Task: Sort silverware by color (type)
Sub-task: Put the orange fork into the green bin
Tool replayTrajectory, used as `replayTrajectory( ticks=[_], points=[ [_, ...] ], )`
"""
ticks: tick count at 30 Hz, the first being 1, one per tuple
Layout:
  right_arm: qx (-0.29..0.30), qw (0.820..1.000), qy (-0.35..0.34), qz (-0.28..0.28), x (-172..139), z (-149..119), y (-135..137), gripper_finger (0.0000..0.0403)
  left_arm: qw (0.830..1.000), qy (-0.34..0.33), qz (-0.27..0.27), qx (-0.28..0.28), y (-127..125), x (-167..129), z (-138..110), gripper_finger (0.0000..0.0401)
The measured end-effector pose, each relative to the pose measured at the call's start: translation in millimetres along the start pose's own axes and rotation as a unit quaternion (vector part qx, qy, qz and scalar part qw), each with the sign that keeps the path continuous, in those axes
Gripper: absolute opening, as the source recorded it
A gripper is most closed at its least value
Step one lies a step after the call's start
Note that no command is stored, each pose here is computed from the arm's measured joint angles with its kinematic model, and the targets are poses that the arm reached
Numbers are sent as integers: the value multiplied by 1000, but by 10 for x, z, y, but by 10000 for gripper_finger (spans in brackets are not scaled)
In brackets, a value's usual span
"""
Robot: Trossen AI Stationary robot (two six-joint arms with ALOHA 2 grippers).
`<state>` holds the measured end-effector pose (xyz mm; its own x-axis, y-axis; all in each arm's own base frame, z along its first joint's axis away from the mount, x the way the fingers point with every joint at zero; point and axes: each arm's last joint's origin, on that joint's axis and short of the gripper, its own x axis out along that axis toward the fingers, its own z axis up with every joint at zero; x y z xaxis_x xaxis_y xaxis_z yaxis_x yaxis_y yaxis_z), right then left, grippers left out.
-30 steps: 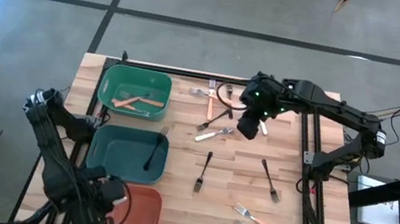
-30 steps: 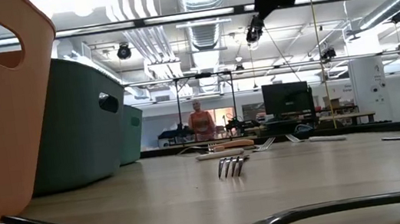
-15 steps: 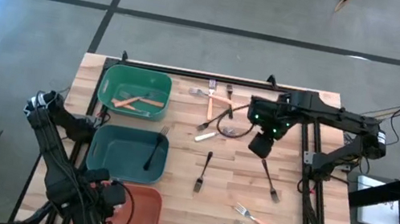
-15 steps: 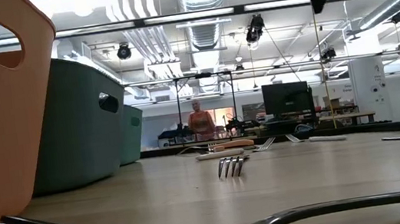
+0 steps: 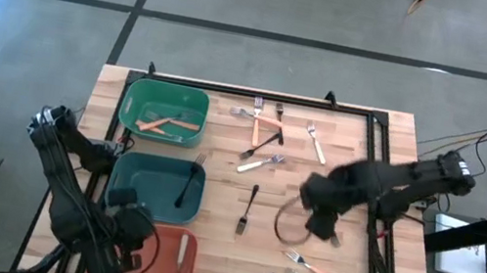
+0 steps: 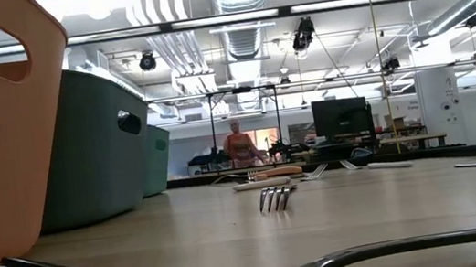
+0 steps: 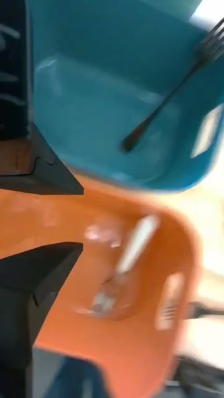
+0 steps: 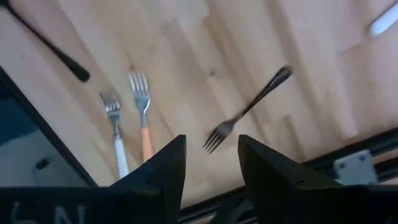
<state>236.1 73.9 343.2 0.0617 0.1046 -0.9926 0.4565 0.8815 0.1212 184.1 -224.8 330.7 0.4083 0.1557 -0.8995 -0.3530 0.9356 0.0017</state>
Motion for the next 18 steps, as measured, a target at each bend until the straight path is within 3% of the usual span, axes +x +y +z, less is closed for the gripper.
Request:
replayTrajectory(
  ticks=[6, 9, 14, 18],
  points=[
    [23, 1000, 17, -9, 388, -278, 302, 147, 991, -132, 13, -19, 264, -247, 118, 116],
    [42, 999, 27, 15, 603, -397, 423, 155, 982, -186, 3, -41, 387, -381, 169, 116],
    [50, 995, 43, 75, 957, -573, 598, 162, 964, -253, -17, -77, 499, -528, 229, 116],
    [56, 992, 94, 60, 1243, -756, 589, 159, 956, -280, -15, -87, 547, -576, 248, 116]
  ],
)
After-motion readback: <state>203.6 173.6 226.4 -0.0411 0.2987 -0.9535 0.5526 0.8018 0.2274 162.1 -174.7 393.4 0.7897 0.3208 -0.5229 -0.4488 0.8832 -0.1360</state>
